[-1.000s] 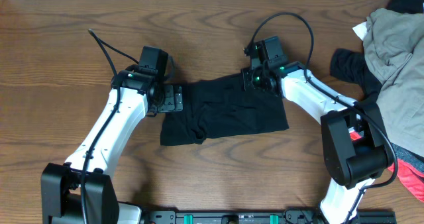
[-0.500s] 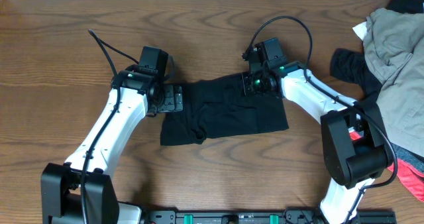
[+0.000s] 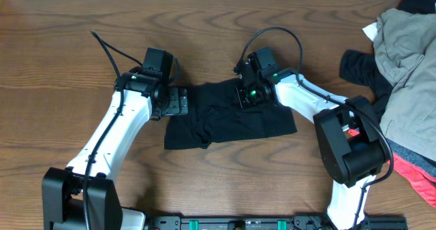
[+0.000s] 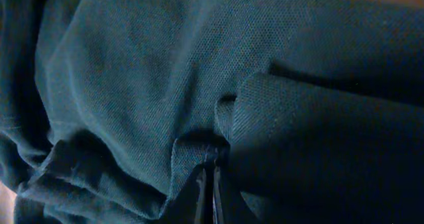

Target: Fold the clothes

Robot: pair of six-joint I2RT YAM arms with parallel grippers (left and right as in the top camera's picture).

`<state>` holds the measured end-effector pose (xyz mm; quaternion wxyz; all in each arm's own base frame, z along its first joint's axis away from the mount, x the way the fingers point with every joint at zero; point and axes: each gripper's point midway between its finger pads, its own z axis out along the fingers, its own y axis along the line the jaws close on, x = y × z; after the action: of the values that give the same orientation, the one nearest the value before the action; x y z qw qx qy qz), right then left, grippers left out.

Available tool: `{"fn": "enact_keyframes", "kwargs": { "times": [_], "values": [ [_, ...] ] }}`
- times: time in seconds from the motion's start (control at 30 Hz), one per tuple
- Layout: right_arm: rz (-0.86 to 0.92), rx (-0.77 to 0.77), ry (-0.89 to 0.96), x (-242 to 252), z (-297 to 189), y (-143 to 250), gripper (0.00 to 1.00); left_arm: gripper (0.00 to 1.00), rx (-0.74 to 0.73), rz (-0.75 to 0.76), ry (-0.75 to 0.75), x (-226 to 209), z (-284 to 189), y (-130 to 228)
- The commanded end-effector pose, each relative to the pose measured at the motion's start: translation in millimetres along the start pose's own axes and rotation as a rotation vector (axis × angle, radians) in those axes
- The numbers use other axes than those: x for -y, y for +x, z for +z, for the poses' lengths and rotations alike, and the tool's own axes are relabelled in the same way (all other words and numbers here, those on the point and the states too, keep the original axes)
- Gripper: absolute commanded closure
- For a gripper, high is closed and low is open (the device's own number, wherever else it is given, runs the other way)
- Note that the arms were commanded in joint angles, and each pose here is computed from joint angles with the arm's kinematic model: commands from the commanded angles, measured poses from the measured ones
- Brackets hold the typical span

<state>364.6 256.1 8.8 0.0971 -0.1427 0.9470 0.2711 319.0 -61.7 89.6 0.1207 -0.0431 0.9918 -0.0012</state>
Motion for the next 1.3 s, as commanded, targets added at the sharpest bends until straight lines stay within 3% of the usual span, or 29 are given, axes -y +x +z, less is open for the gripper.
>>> {"fn": "enact_keyframes", "kwargs": {
  "times": [0.0,0.27,0.37,0.47,0.6,0.83,1.27],
  "values": [
    [-0.001,0.0,-0.003,1.7,-4.7,-4.9,0.94,0.03,-0.003,-0.002,-0.003,-1.3,-0.7,-0.8],
    [0.008,0.146,0.105,2.0,-108.4,-36.4,0.88,0.03,-0.003,-0.002,-0.003,-1.3,-0.7,-0.8],
    [0.041,0.173,0.192,12.2,-146.5,-28.5,0.8,0.03,-0.002,-0.002,-0.003,-1.3,-0.7,-0.9],
    [0.097,0.103,0.247,25.7,-161.5,-3.3,0.77,0.03,-0.002,-0.002,-0.003,-1.3,-0.7,-1.0],
    [0.137,-0.025,0.263,35.5,-150.4,30.0,0.72,0.03,-0.002,-0.002,-0.003,-1.3,-0.7,-0.9],
    [0.152,-0.163,0.201,40.2,-100.1,71.7,0.72,0.03,-0.005,-0.002,-0.004,-1.5,-0.7,0.0],
    [0.147,-0.234,0.126,37.1,-54.8,86.7,0.72,0.03,-0.005,-0.002,-0.004,-1.5,-0.7,0.0]
  ]
}}
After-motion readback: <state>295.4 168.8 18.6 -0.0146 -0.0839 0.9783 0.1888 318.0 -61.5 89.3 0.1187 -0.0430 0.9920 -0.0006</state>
